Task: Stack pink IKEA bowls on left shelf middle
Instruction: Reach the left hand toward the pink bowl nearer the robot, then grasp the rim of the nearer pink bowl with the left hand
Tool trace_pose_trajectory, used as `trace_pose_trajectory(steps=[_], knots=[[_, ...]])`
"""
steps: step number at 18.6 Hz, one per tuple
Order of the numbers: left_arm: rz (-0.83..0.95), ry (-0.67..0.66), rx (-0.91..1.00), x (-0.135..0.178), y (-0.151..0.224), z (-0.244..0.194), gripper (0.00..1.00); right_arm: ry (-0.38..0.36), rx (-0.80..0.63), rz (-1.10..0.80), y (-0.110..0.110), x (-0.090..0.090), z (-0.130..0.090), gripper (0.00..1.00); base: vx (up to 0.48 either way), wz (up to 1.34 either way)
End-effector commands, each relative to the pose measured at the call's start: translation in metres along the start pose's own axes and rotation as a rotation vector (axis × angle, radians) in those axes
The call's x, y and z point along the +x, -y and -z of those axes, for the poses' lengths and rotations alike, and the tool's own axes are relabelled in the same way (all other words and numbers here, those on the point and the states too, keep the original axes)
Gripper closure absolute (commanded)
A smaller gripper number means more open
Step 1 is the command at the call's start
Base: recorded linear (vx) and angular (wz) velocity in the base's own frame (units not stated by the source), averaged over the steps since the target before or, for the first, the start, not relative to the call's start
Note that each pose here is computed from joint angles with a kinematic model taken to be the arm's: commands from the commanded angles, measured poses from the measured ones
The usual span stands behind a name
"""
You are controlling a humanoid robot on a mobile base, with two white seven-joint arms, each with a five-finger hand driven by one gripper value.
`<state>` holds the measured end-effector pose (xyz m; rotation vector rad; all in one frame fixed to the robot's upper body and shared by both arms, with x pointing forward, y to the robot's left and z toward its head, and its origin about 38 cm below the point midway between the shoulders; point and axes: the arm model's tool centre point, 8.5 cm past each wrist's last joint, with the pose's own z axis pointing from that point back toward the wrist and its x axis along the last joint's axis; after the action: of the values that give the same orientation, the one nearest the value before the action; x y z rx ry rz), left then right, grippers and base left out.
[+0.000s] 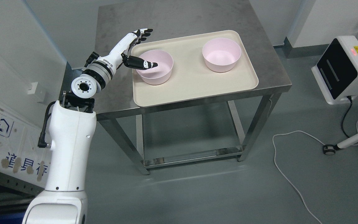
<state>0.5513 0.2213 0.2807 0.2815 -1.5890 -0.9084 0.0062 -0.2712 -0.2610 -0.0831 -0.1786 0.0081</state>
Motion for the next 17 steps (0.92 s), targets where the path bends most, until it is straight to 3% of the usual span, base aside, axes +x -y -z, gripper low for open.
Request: trace_pose_trajectory(steps=[1,4,11,17], knots=[[0.102,-0.119,-0.058,-0.028,0.006,0.010,0.21,-0.001,-0.017,-0.001,0.011,0.000,0.000,0.00,0.000,0.00],[0.113,-0.101,-0.049,-0.017,-0.001,0.015,0.32,0.001,-0.017,-0.001,0.011,0.000,0.000,0.00,0.000,0.00],[0.252,-0.120,-0.103,-0.011,0.022,0.026,0.33,-0.001,-0.017,-0.001,0.011,0.000,0.000,0.00,0.000,0.00],[0.286,-0.111,-0.134,-0.003,0.044,0.036,0.44,-0.001,-0.017,-0.001,0.011,0.000,0.000,0.00,0.000,0.00]])
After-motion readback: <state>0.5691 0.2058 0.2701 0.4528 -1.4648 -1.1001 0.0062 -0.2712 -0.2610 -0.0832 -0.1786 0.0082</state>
